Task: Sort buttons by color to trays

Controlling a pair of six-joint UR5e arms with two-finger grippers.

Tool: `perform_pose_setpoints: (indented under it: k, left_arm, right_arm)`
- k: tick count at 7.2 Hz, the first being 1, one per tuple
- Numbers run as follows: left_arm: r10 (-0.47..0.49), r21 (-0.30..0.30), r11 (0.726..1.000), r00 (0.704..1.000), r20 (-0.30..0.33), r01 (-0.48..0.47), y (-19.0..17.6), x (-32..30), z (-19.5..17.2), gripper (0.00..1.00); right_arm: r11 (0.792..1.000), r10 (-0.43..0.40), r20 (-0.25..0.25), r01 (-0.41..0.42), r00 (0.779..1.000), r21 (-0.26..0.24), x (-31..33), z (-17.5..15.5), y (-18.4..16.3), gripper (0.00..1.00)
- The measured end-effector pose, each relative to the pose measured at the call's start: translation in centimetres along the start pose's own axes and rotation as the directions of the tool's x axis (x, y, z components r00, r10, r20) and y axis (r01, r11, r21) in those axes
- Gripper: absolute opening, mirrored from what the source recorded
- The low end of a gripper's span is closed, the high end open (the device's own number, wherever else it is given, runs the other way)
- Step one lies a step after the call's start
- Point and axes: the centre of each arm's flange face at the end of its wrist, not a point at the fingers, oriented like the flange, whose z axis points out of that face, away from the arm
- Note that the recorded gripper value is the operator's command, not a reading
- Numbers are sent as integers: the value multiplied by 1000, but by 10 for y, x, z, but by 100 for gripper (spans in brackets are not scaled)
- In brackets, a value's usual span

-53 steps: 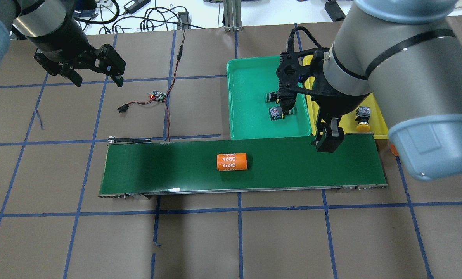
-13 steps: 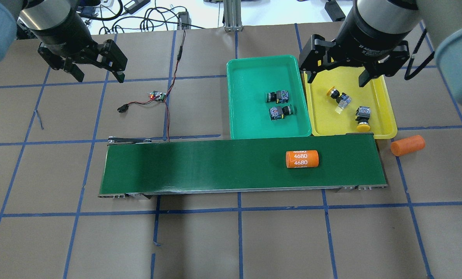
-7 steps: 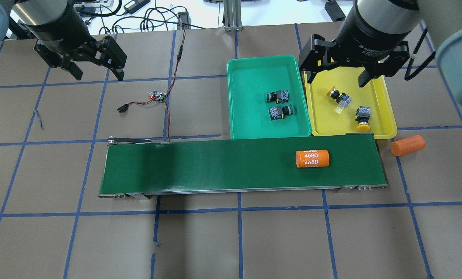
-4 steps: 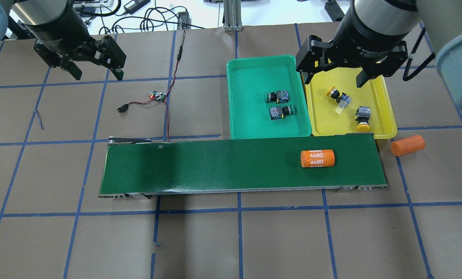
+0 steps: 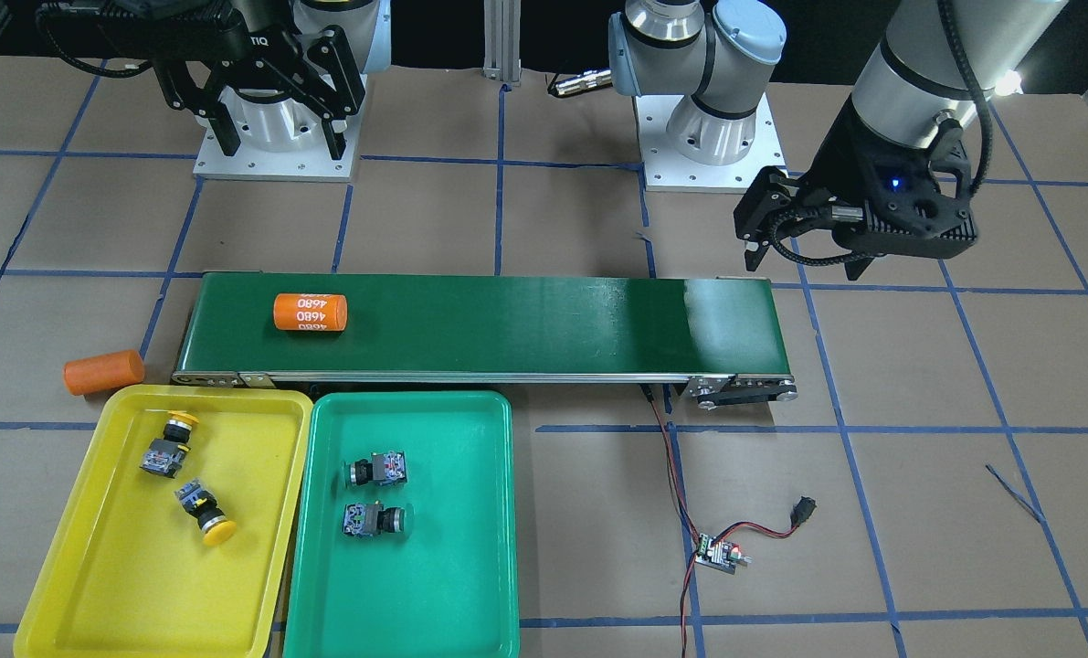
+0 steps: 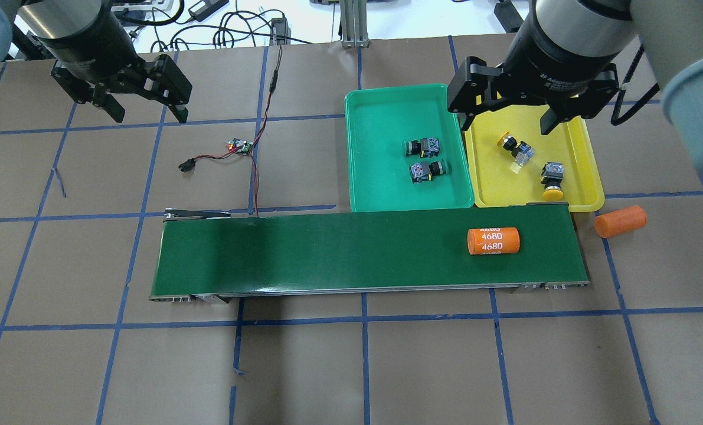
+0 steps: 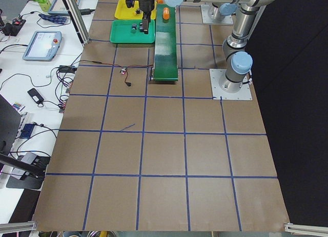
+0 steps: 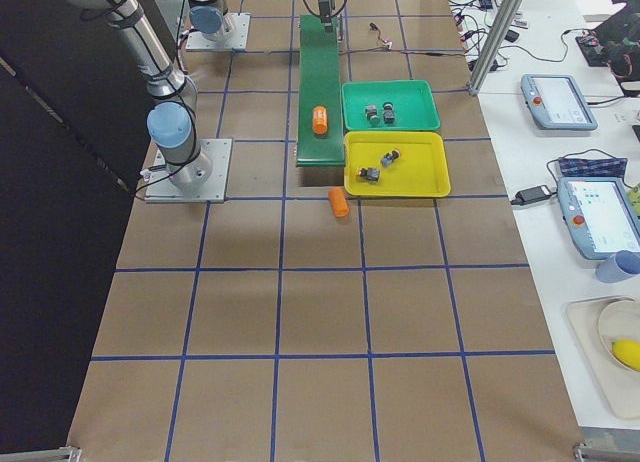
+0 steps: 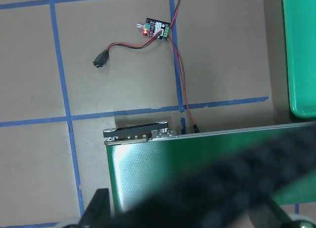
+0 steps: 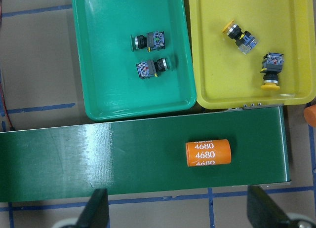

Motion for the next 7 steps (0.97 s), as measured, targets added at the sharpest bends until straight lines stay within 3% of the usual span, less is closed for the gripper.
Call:
perform_pose_setpoints:
  k: [7]
  left_arm:
    - [1, 2, 1000, 1000, -2, -1, 0, 1, -1, 100]
  right_arm:
    - [1000, 1, -1, -1, 1000, 0, 0, 0, 0, 100]
